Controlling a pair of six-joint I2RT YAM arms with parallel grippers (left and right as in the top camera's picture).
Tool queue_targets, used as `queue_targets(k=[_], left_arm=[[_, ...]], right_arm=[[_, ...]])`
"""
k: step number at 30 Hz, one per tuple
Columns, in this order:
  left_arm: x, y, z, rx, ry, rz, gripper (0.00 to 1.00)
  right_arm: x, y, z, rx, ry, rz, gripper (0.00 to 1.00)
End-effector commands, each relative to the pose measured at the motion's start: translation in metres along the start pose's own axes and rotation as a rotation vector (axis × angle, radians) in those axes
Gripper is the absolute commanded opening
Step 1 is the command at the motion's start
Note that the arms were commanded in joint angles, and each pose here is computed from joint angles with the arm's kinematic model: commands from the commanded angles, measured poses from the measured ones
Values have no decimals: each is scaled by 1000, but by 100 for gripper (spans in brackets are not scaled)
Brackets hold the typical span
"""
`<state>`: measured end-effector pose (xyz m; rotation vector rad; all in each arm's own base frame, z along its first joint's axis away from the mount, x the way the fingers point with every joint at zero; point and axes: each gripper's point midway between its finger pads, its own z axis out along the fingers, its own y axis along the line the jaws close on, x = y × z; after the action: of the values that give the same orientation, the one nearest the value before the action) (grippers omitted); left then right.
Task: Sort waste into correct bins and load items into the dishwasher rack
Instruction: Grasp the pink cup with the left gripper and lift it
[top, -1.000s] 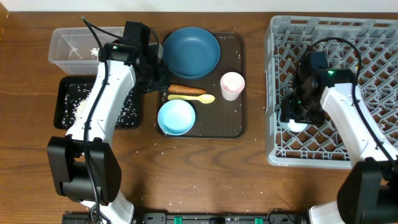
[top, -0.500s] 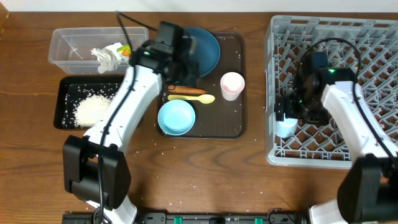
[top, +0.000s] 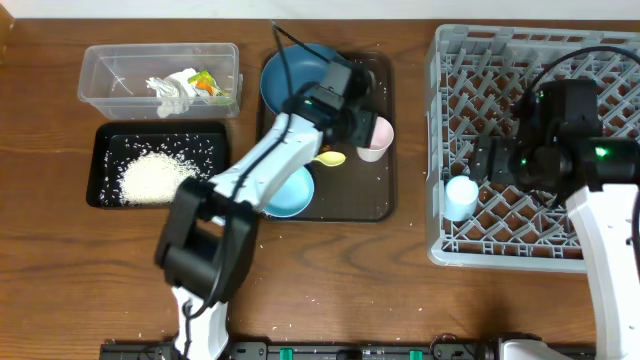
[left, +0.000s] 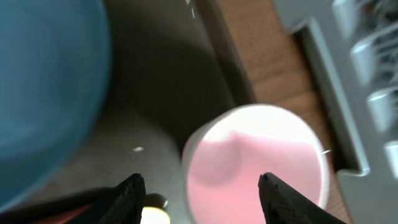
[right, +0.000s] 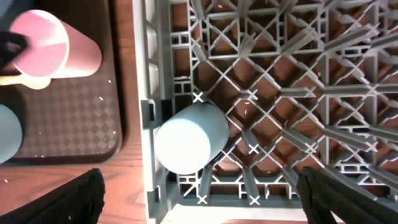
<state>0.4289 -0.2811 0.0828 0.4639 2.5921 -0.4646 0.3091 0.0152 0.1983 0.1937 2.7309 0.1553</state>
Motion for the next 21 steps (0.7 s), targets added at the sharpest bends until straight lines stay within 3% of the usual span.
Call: queue_targets(k=[1, 2, 4, 6, 9, 14, 21], left_arm=[[15, 2, 20, -20, 46, 14, 61], [20, 3, 24, -22, 60, 13, 61], [24, 5, 28, -26, 75, 5, 47], [24, 5, 27, -26, 75, -11, 26], [18, 5, 21, -26, 58, -45, 6], [-1, 8, -20, 9, 16, -142, 6], [-31, -13, -125, 419, -51, -215, 6]], right_arm=[[-6, 0, -8, -6, -28, -21, 97], [-6, 0, -8, -5, -28, -21, 97], [-6, 0, -7, -5, -27, -21, 97], [-6, 1, -8, -6, -28, -26, 97], [-7, 1, -8, -6, -31, -29, 97], [-12, 6, -7, -34, -53, -32, 95], [-35, 59, -7, -328, -124, -122, 96]])
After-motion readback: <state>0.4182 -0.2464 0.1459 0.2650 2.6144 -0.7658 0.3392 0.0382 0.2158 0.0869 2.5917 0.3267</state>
